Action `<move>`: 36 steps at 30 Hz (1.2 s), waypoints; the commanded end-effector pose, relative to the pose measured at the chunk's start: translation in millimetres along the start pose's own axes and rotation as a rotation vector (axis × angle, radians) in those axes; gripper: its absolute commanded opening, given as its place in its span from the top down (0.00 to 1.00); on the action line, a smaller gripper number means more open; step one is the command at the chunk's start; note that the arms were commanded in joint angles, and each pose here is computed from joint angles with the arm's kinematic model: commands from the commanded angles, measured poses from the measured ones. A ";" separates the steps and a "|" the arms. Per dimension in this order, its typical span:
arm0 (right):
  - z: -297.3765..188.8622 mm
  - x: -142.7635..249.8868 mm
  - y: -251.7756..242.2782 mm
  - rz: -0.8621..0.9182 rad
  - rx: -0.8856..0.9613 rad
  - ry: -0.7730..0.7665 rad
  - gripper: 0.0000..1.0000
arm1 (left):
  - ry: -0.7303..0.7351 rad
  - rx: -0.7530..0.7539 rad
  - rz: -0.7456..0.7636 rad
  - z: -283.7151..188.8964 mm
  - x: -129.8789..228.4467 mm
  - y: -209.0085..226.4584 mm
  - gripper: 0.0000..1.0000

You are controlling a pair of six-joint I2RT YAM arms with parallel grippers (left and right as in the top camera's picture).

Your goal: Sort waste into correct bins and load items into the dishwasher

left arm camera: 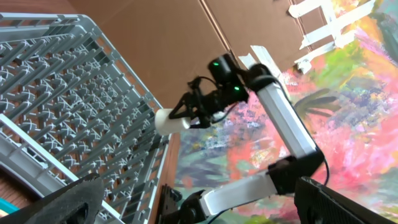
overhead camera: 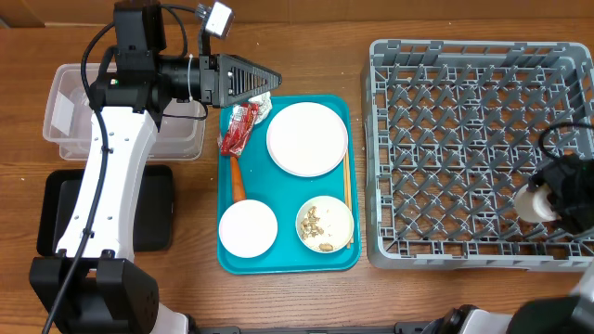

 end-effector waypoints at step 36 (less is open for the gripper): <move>-128.4 66.1 118.1 -0.547 -0.705 -0.315 0.00 | -0.056 -1.352 0.026 -17.0 28.7 150.7 0.07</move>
Point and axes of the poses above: each gripper's point midway between its finger pads, its own z axis out along the fingers, its own y axis along the line the jaws close on, x = y × z, the point moved 2 cm from there along -z, back along the fingers, and after that the axes turned 8 degrees about -z, right-handed, at the moved point
